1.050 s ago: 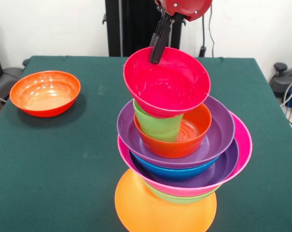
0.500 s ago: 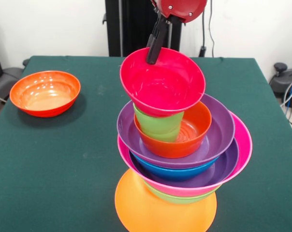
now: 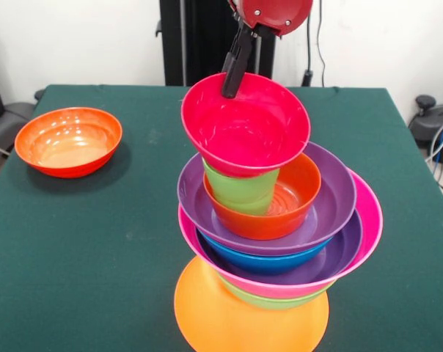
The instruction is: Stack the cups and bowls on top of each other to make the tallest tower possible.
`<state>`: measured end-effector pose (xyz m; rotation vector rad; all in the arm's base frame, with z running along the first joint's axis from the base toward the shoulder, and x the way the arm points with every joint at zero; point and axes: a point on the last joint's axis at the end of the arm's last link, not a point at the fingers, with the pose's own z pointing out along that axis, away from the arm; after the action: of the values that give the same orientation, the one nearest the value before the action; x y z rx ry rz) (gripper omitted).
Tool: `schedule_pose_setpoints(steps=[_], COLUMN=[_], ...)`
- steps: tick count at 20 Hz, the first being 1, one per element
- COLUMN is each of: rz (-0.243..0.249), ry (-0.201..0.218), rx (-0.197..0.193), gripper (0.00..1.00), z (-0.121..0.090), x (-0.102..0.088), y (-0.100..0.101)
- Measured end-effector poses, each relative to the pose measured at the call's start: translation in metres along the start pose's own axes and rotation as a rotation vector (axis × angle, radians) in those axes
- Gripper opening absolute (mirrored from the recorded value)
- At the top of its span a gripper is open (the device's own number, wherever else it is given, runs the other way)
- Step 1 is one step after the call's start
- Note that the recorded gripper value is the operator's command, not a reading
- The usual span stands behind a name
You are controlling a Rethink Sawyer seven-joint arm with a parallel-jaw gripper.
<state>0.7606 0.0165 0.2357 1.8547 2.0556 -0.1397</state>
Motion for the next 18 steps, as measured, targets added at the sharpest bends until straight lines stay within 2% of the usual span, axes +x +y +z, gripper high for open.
schedule_pose_setpoints(steps=[3, 4, 10, 18], rz=[0.002, 0.003, 0.005, 0.025], ry=[0.006, 0.010, 0.015, 0.022], rx=[-0.001, -0.002, -0.008, -0.036], gripper=[0.00, 1.00, 1.00, 1.00], z=[0.0003, 0.0006, -0.0004, -0.0068], x=[0.0010, 0.0018, 0.0019, -0.0076], y=[0.0006, 0.0010, 0.0021, 0.0064])
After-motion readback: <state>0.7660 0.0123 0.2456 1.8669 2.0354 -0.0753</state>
